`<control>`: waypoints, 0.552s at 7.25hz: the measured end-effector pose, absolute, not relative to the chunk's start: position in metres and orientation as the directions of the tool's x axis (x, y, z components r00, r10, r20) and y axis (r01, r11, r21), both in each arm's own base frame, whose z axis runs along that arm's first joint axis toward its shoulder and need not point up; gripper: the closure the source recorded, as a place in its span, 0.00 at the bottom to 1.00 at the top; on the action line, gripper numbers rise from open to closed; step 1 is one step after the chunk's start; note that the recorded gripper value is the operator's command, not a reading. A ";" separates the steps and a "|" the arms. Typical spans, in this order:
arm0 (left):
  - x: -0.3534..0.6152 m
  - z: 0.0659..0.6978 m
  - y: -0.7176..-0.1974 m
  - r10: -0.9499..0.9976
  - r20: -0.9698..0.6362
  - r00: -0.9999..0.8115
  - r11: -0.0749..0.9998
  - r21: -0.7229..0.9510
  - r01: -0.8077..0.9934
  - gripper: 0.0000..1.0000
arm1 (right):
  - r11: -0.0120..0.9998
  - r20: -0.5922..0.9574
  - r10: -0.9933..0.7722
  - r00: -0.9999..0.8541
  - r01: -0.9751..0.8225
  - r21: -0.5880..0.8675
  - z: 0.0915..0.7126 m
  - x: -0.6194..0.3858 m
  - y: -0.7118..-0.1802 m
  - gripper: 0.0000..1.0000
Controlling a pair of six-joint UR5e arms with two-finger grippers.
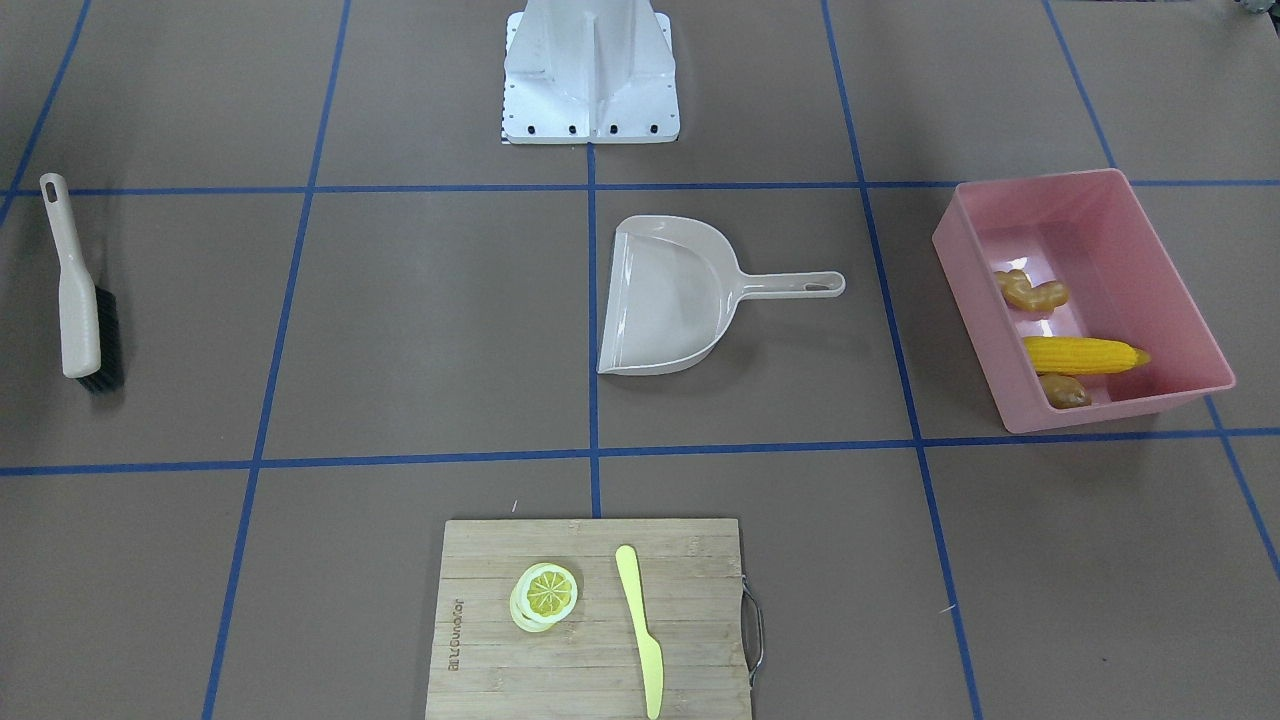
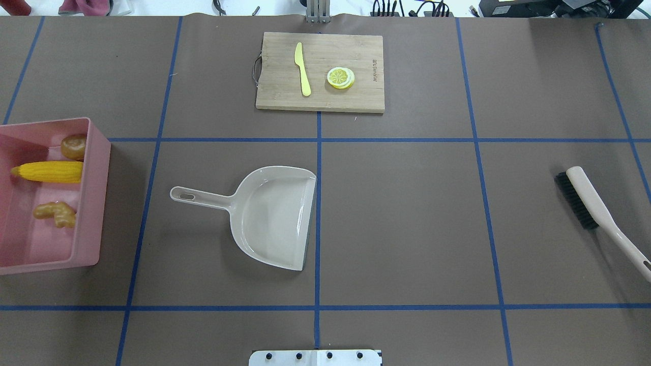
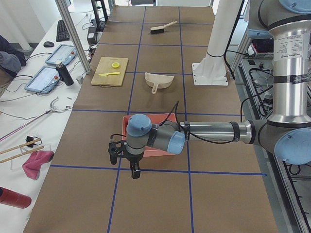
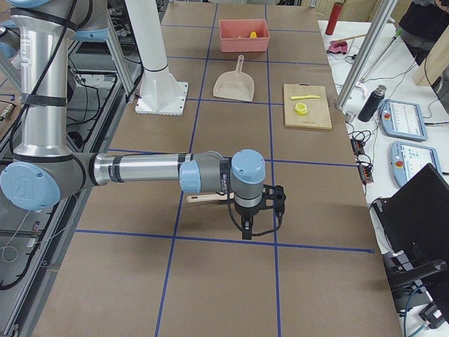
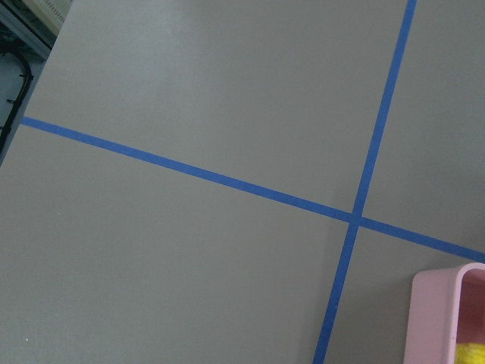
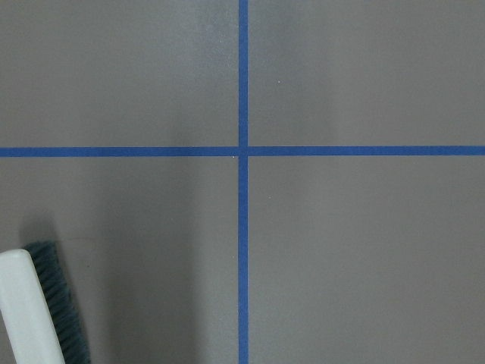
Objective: Sweep and dump trash into bin
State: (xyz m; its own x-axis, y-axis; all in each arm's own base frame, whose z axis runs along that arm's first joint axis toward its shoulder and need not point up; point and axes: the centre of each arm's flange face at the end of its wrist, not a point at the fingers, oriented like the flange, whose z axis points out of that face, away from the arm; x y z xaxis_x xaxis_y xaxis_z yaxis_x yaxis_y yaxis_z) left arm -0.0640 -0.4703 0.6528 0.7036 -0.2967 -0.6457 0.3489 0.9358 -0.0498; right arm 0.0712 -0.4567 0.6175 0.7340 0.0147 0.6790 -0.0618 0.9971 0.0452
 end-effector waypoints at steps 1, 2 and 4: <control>-0.062 0.662 -0.471 -0.301 -0.662 0.687 0.938 -0.073 0.340 0.02 | 0.997 0.679 0.016 0.734 -0.062 0.044 0.618 0.071 -0.456 0.00; -0.060 0.667 -0.469 -0.305 -0.678 0.669 0.939 -0.095 0.332 0.02 | 0.997 0.679 0.017 0.734 -0.062 0.042 0.619 0.071 -0.456 0.00; -0.059 0.674 -0.463 -0.316 -0.690 0.651 0.938 -0.122 0.325 0.02 | 0.997 0.679 0.020 0.734 -0.062 0.038 0.620 0.071 -0.454 0.00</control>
State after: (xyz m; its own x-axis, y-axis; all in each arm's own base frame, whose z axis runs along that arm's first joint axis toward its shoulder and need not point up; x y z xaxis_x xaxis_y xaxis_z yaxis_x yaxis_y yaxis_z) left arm -0.0588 -0.4628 0.6744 0.6514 -0.3155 -0.6900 0.3255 0.9377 -0.1215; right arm 0.0712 -0.4537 0.6204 0.7342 0.0201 0.6787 -0.0619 0.9974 0.0375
